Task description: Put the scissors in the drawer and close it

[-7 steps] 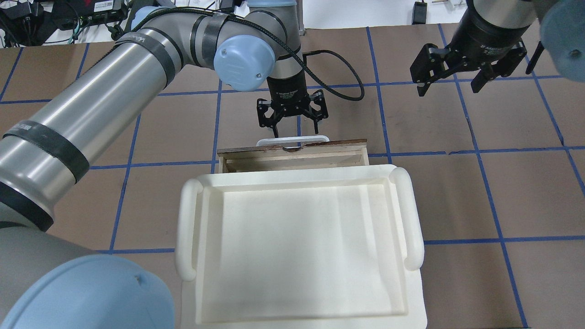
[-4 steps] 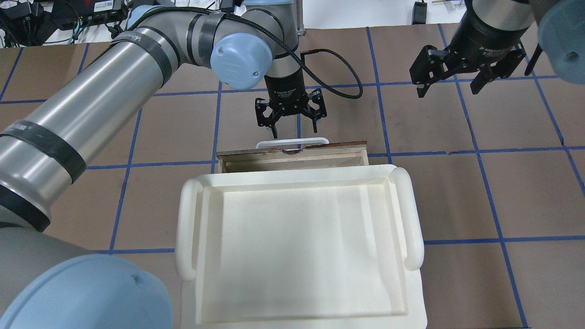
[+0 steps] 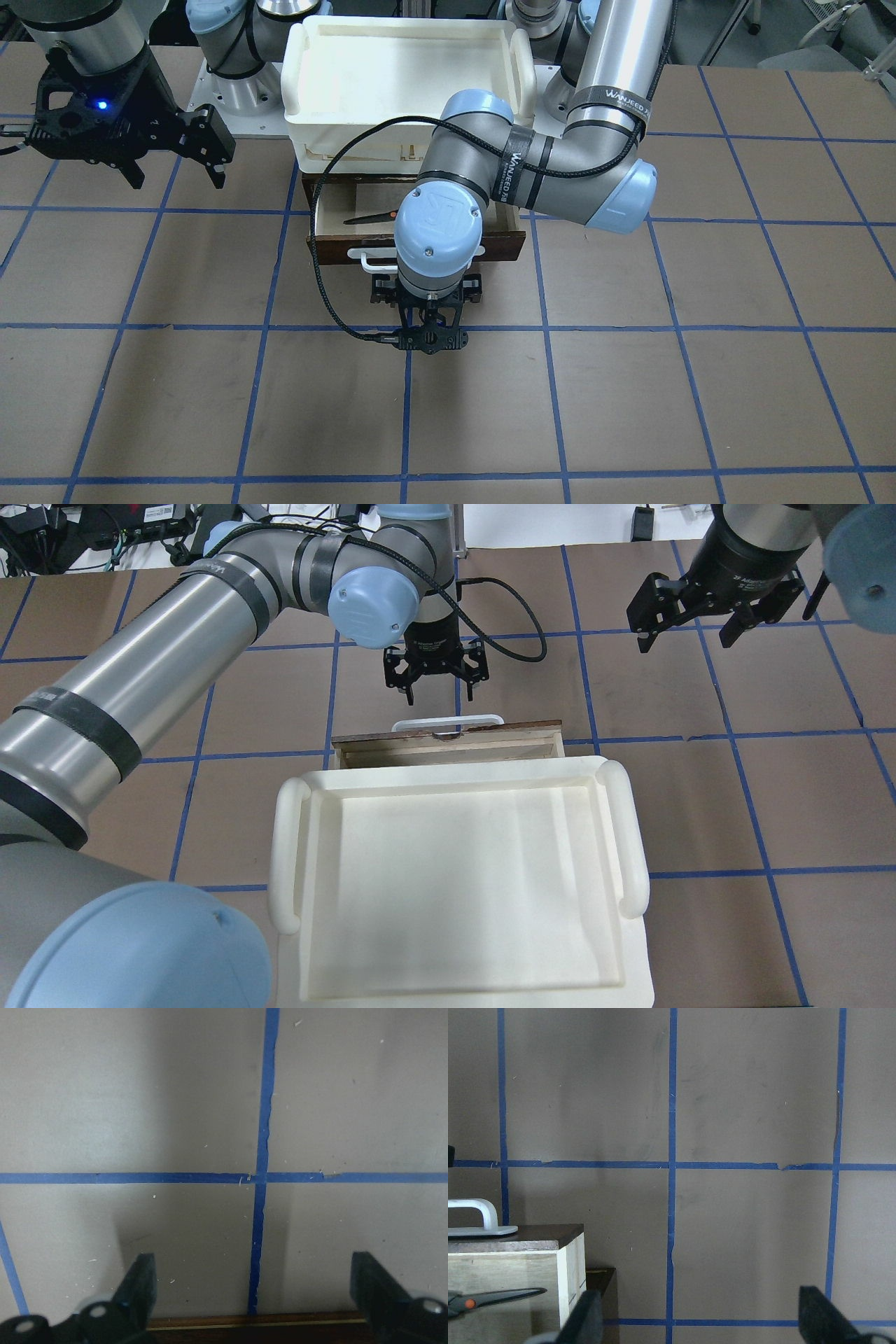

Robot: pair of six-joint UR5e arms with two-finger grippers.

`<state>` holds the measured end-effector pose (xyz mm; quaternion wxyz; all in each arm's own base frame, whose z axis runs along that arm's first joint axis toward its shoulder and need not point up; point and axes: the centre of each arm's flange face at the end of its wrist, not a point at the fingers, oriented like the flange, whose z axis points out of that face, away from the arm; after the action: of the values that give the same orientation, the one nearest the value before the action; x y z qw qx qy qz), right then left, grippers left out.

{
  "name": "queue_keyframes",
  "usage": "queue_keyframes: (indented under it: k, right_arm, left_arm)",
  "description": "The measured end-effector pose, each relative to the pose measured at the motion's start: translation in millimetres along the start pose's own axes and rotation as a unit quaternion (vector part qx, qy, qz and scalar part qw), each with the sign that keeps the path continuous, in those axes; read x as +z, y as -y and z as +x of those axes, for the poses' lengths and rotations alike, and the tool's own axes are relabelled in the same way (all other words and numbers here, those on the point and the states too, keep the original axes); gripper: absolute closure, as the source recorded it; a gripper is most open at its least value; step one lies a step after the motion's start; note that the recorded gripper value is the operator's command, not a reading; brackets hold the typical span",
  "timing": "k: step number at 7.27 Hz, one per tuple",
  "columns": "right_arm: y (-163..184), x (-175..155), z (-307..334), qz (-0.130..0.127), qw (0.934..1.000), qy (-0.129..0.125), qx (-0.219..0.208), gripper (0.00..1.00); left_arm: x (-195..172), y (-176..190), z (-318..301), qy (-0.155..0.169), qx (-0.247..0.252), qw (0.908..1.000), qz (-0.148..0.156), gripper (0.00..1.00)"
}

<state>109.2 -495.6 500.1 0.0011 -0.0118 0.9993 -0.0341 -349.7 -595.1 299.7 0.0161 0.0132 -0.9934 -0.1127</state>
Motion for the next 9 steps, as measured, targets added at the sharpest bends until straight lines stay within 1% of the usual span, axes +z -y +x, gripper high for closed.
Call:
queue_keyframes:
  k: [1, 2, 4, 5, 6, 7, 8, 9]
  right_arm:
    - [0.0, 0.0, 0.1, 0.0, 1.0, 0.0, 0.0, 0.0]
    - [0.0, 0.0, 0.0, 0.0, 1.0, 0.0, 0.0, 0.0]
    - [0.0, 0.0, -0.1, 0.0, 1.0, 0.0, -0.001, 0.0]
    - [0.0, 0.2, 0.0, 0.0, 1.0, 0.0, 0.0, 0.0]
    - [-0.1, 0.5, 0.0, 0.0, 1.0, 0.0, 0.0, 0.0]
    - [-0.1, 0.5, 0.1, 0.0, 1.0, -0.001, 0.0, 0.0]
    - [-0.1, 0.2, 0.1, 0.0, 1.0, -0.001, -0.001, 0.0]
    - [0.0, 0.0, 0.1, 0.0, 1.0, -0.001, -0.001, 0.0]
  left_arm:
    - [1.6, -9.0, -0.1, -0.005, -0.005, 0.9995, -0.029, 0.0]
    - [5.7, -18.0, -0.8, -0.002, -0.01, 0.998, -0.062, 0.0]
    - [15.6, -42.3, -3.9, 0.024, -0.019, 0.9902, -0.136, 0.0]
    - [18.8, -56.8, -4.2, 0.035, -0.019, 0.986, -0.162, 0.0]
    - [17.2, -69.5, -4.2, 0.04, -0.018, 0.9838, -0.174, 0.0]
    - [14.6, -77.5, -4.5, 0.041, -0.017, 0.9829, -0.179, 0.0]
    - [10.6, -79.7, -5.8, 0.037, -0.018, 0.9835, -0.176, 0.0]
    - [-1.9, -78.3, -9.3, 0.022, -0.023, 0.9861, -0.163, 0.0]
